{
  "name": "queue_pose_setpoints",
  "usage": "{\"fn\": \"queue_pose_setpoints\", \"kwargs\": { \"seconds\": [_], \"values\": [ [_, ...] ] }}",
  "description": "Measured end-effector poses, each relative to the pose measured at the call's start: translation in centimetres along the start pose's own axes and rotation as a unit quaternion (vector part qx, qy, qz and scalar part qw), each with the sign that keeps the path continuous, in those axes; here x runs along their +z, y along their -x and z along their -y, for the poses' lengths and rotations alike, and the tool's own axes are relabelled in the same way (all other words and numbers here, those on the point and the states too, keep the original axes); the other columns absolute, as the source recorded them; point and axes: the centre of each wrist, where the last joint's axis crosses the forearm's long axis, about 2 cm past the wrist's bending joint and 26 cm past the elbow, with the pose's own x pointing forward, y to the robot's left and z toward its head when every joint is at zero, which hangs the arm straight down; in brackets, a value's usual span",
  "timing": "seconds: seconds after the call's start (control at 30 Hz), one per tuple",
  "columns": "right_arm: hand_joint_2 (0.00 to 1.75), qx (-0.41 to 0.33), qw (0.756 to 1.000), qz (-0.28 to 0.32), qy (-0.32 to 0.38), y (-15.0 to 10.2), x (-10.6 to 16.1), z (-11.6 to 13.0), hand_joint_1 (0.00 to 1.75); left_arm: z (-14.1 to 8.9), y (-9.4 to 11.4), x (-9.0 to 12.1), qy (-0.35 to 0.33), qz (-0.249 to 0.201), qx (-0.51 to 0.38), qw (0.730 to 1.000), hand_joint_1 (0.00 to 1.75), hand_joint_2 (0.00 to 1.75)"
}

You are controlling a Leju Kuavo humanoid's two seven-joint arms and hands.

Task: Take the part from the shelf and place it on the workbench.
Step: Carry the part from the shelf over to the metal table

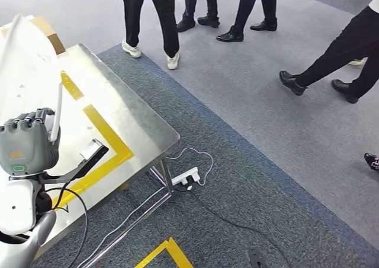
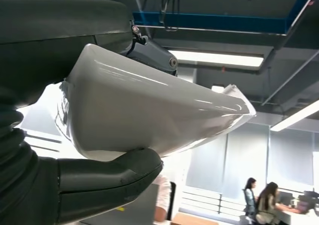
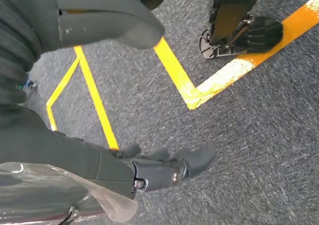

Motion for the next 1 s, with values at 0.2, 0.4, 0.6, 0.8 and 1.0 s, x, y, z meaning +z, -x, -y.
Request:
{"fn": "queue_pose_setpoints", "kwargs": {
  "seconds": [0.2, 0.4, 0.6, 0.8, 1.0],
  "values": [
    [1.75, 0.002, 1.000, 0.000, -0.001, 0.0, 0.0, 0.0, 0.00, 0.0, 0.1, -0.2, 0.000, -0.004, -0.002, 1.000, 1.75, 1.75],
    [1.75, 0.002, 1.000, 0.004, -0.002, -0.4, 0.0, 0.0, 0.00, -0.1, 0.2, -0.5, -0.004, -0.007, -0.006, 1.000, 1.75, 1.75],
    [1.75, 0.002, 1.000, -0.001, -0.003, 0.0, 0.0, -0.1, 0.00, 0.0, 0.2, -0.5, -0.001, -0.008, -0.007, 1.000, 1.75, 1.75],
    [1.75, -0.002, 1.000, 0.000, -0.003, 0.0, 0.0, -0.1, 0.00, 0.0, 0.0, -0.5, -0.001, -0.007, -0.006, 1.000, 1.75, 1.75],
    [1.75, -0.010, 1.000, 0.000, 0.001, 0.0, 0.0, 0.0, 0.00, -0.2, -0.4, -1.0, 0.000, -0.005, -0.007, 1.000, 1.75, 1.75]
  ]
}}
